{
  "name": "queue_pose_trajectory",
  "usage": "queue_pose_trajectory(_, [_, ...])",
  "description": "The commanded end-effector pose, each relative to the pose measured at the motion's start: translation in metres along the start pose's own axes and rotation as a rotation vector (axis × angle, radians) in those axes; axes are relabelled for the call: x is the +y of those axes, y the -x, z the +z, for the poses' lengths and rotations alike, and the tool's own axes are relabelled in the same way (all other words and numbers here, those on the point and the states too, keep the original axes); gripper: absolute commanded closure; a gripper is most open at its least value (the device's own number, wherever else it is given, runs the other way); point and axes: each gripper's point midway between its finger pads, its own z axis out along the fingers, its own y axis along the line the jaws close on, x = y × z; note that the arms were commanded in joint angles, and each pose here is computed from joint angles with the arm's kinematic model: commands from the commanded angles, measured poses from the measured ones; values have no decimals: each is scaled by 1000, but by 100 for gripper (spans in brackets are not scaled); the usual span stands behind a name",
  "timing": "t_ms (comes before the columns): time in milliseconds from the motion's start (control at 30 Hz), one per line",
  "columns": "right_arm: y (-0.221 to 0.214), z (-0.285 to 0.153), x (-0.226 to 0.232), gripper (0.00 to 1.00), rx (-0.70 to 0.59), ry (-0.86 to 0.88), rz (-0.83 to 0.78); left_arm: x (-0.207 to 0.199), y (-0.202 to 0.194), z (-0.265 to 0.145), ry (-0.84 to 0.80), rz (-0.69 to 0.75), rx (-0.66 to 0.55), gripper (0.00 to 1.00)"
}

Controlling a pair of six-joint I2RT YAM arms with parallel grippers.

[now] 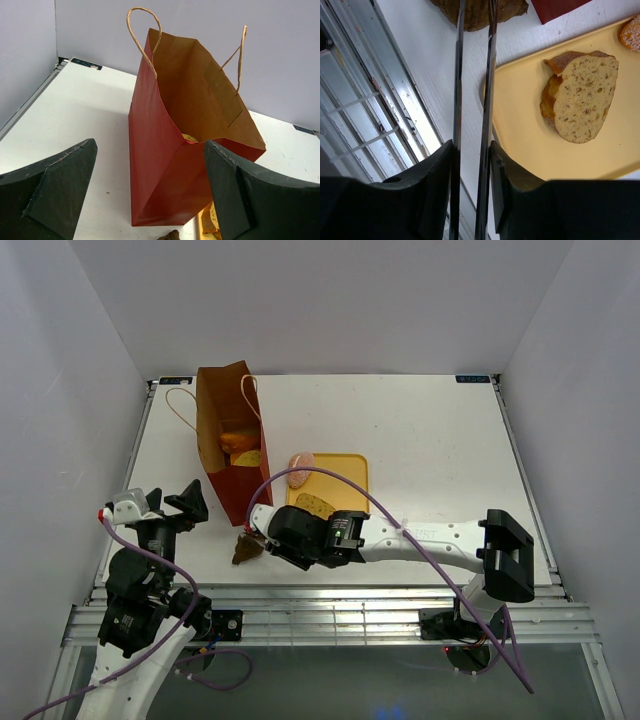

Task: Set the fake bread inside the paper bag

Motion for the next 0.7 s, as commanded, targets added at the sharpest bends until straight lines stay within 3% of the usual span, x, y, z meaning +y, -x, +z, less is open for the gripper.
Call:
queue_pose_trajectory(0, [17,-6,2,64,-29,2,-8,-2,-1,-1,-13,1,0,2])
queue_pose_trajectory(300, [7,-9,2,80,13,7,-18,-2,-1,-1,-15,0,-2,2])
queue_pose_trajectory(667, [-10,-14,1,92,55,10,-25,-2,-2,-1,-15,2,2,2])
